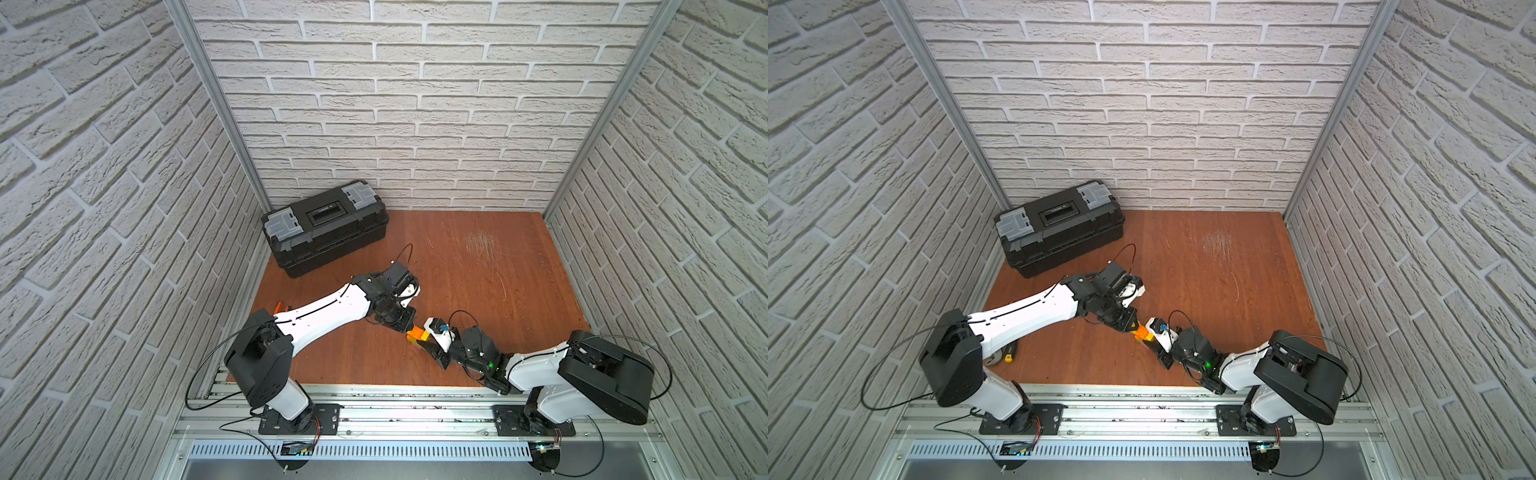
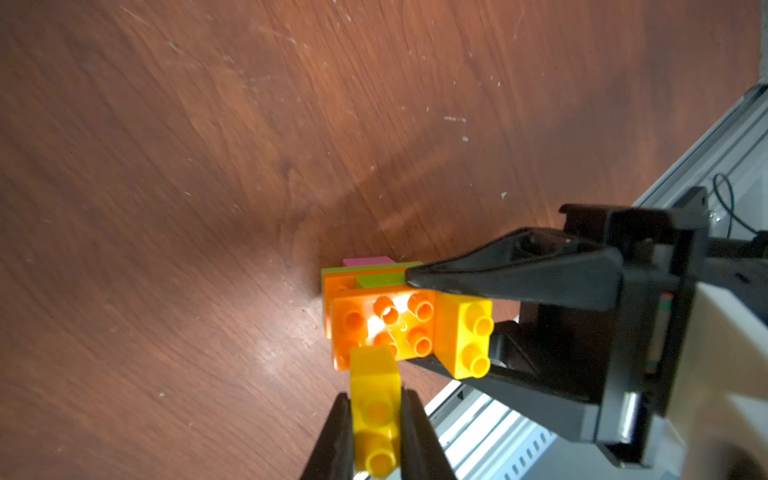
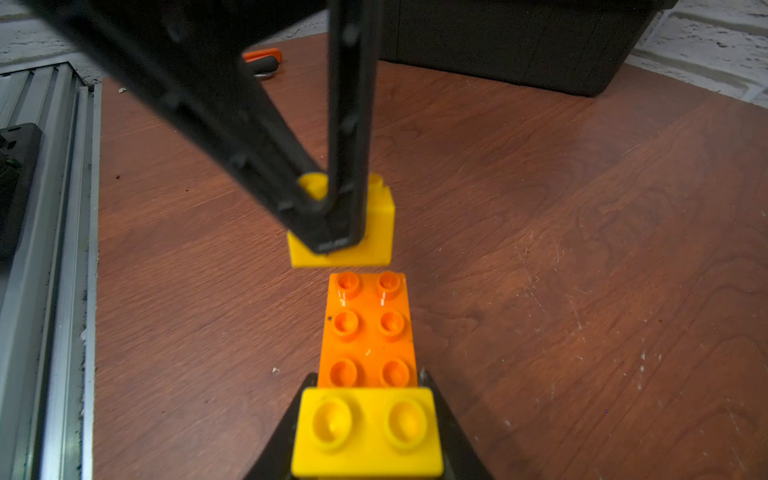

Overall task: Assemble a carrot with lego
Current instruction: Pick up the lego brick from the center of the board, then assemble the lego brick with the lego brick.

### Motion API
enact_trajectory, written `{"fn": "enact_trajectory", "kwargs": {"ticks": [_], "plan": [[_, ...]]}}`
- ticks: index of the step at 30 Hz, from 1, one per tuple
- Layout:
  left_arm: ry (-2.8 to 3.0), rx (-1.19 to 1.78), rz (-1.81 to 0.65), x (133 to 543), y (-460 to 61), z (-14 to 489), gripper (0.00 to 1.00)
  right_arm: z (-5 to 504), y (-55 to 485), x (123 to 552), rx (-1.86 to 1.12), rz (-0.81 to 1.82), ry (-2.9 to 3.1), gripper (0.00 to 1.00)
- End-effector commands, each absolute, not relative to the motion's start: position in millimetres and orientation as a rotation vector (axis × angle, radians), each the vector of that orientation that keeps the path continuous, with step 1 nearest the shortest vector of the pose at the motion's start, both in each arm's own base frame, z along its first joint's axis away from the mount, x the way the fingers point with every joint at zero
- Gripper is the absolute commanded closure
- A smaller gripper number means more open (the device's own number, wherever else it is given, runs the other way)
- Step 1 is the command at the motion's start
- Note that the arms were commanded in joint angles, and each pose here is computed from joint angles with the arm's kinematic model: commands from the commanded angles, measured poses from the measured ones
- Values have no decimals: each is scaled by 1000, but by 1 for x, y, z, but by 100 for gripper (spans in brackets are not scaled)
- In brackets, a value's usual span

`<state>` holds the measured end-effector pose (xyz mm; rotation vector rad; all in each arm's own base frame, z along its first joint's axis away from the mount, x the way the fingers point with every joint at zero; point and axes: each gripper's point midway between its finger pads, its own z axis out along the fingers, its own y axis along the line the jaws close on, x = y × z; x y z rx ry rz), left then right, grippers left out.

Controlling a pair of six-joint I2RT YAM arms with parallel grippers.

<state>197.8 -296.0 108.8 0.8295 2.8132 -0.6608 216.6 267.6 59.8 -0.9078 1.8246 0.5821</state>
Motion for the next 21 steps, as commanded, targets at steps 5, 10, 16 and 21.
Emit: {"fn": "enact_trajectory", "kwargs": {"ticks": [5,10,16,21], "plan": [[2759,882,-625,199,-299,120,100,44,268,209,-943,592,1868,97],[2730,843,-551,209,-293,122,100,43,269,208,-953,595,1864,97],[2734,829,-468,216,-288,118,100,42,270,208,-956,595,1864,97],[2739,822,-436,216,-288,112,100,42,270,208,-957,596,1862,97]]}}
